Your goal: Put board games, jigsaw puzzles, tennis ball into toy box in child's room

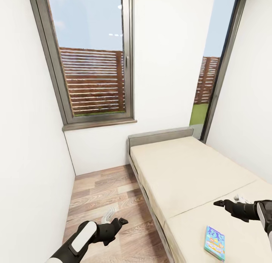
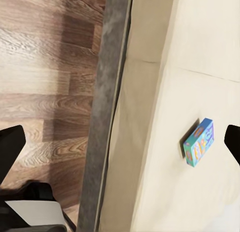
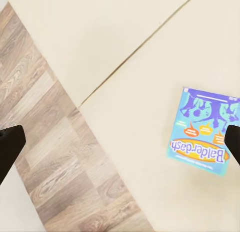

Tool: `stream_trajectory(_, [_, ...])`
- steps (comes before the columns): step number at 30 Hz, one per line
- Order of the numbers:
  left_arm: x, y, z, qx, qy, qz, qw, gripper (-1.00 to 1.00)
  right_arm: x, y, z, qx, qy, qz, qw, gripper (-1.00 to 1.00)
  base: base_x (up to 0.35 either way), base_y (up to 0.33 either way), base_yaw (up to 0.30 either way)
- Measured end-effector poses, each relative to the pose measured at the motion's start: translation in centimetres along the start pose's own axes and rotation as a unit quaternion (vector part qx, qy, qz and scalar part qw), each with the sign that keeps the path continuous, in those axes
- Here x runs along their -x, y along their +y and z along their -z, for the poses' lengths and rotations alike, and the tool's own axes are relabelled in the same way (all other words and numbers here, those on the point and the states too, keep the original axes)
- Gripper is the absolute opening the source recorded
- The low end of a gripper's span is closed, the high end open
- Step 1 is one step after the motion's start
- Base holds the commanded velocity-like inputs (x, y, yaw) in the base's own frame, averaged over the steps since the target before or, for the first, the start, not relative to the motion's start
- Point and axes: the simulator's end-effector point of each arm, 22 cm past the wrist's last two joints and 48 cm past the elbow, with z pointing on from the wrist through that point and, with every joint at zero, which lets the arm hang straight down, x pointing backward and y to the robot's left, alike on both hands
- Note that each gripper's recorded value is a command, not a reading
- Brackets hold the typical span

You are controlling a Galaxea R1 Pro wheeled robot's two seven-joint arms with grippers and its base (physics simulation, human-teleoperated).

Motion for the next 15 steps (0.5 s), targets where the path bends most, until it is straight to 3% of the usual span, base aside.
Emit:
stream_trajectory(8, [0.2, 0.8, -0.9, 0.000, -0.004, 0.000, 1.0000, 1.00, -0.6, -1.0, -0.9, -0.007, 0.006, -0.008, 0.9999, 1.00, 0.000, 0.000, 0.000])
stream_trajectory(11, [0.3, 1.1, -1.2, -0.001, -0.005, 0.000, 1.0000, 1.00, -2.5, -4.4, -2.0, -0.082, 0.032, -0.020, 0.9960, 1.00, 0.000, 0.000, 0.000])
stream_trajectory(15, [0.3, 1.5, -1.6, 0.000, -0.006, 0.000, 1.0000, 1.00, -2.9, -5.5, -3.1, -0.120, 0.044, -0.035, 0.9912, 1.00, 0.000, 0.000, 0.000])
